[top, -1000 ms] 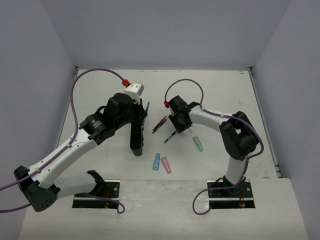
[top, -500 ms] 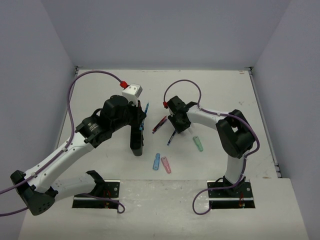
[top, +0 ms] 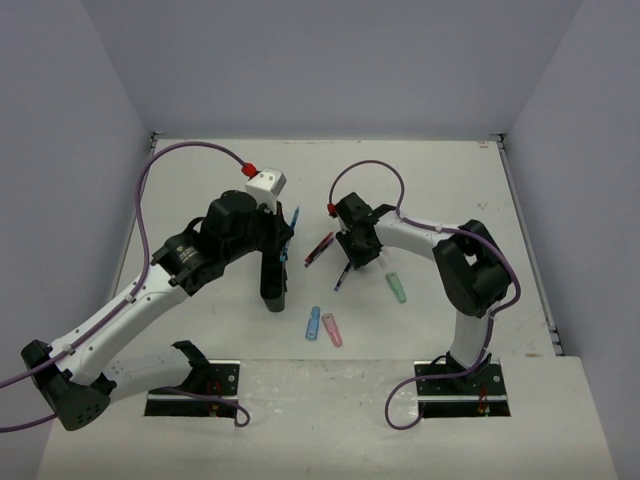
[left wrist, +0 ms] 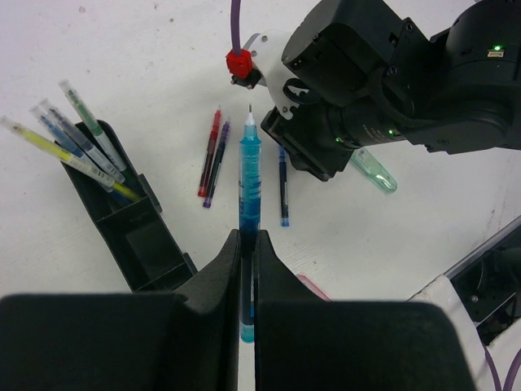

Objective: Sort the stationery into containers
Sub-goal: Close the pen cap on the pen.

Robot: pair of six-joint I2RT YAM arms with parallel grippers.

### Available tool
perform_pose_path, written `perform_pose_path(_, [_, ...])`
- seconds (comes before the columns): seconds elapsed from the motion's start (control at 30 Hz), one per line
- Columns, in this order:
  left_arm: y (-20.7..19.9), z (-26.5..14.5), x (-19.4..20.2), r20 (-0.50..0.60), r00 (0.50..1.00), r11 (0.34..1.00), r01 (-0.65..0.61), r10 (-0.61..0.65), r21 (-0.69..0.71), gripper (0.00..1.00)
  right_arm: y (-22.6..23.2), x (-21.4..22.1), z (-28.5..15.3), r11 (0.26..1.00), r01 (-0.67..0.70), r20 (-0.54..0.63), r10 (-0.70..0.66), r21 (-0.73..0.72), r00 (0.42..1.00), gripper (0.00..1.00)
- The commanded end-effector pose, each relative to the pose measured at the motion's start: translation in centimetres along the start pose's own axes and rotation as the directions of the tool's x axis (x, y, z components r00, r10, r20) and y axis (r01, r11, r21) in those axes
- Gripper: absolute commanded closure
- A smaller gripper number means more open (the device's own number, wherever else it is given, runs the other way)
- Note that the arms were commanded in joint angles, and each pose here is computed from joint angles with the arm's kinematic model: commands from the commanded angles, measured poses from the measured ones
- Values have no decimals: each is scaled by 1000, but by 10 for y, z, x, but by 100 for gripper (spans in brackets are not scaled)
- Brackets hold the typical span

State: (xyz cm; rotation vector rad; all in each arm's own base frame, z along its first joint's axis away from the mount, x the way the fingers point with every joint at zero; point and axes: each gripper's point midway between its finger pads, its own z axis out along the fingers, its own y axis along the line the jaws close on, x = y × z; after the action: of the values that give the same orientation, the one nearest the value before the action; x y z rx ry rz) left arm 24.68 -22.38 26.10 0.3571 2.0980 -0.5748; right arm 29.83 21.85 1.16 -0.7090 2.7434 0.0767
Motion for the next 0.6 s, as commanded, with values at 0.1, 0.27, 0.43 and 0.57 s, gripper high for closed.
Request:
perform_pose_path(0.1, [-5, 3, 2, -3, 999, 999, -33, 33, 35, 100, -11, 31, 7, 998, -34, -115, 40, 58, 993, 68])
perform_pose_path(0.27, [-8, 5, 4, -11, 999, 998, -32, 32, 51, 100, -15, 32, 1, 998, -30, -128, 37, 59, 991, 68])
perform_pose_path(0.43, [-9, 6, 5, -14, 999, 998, -32, 33, 54, 100, -13, 44, 3, 999, -24, -172, 31, 40, 985, 68])
perform_pose_path(0.57, [-10, 6, 4, -12, 999, 998, -32, 33, 59, 100, -9, 51, 10, 1000, -15, -197, 18, 16, 980, 72])
